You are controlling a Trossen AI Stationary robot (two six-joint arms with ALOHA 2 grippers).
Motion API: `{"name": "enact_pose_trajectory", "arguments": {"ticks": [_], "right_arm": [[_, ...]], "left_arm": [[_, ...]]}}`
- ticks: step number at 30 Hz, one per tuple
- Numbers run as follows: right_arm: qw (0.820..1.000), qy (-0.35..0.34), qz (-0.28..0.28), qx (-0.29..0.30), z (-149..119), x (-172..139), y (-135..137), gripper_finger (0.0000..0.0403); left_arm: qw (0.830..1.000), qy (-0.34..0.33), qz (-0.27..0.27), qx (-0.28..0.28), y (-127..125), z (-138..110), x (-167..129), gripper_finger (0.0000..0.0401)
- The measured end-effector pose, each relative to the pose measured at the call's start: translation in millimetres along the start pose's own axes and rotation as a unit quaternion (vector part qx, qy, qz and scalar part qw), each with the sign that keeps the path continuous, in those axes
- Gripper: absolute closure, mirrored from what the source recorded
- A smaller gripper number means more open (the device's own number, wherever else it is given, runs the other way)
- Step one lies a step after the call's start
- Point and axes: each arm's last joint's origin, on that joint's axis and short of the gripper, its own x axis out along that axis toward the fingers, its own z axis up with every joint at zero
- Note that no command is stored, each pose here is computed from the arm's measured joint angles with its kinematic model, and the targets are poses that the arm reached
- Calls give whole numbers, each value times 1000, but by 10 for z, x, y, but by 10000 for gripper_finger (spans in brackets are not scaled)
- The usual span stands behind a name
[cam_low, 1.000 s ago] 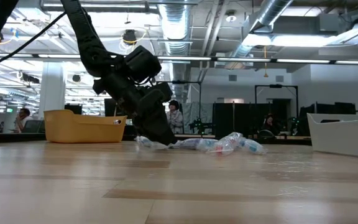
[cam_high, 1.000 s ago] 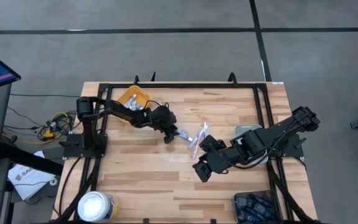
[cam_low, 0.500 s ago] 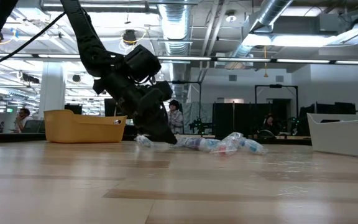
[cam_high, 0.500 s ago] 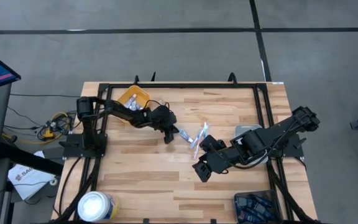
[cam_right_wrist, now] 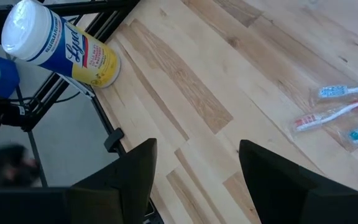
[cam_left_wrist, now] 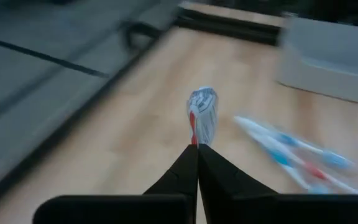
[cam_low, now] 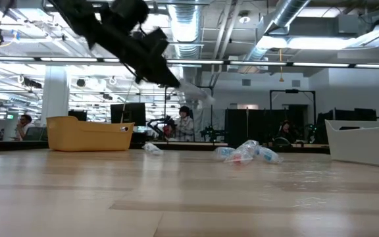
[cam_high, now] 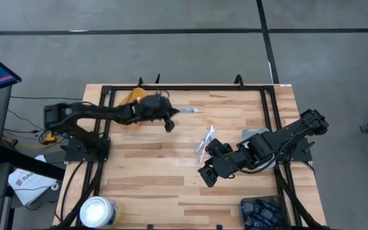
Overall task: Pick & Place Travel size toiletries
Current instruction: Put the white toothpaste into the yellow bin
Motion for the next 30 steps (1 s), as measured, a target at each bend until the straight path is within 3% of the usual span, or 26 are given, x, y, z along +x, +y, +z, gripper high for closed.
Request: {"name": "enact_pose_trajectory", "arguments": {"ticks": [7, 14, 21, 30], "right_arm": [[1000, -1, 0, -28, 1, -1, 0, 182], [999, -3, -2, -53, 26, 8, -12, 182], [997, -5, -5, -74, 55, 17, -26, 182], [996, -5, -7, -84, 68, 22, -36, 182]], "left_arm": [[986, 27, 162, 19, 200, 149, -645, 401], [951, 88, 297, -15, 338, 24, -1093, 401], [920, 162, 350, -69, 472, -161, -1178, 401], [912, 207, 338, -107, 496, -440, -1067, 401]]}}
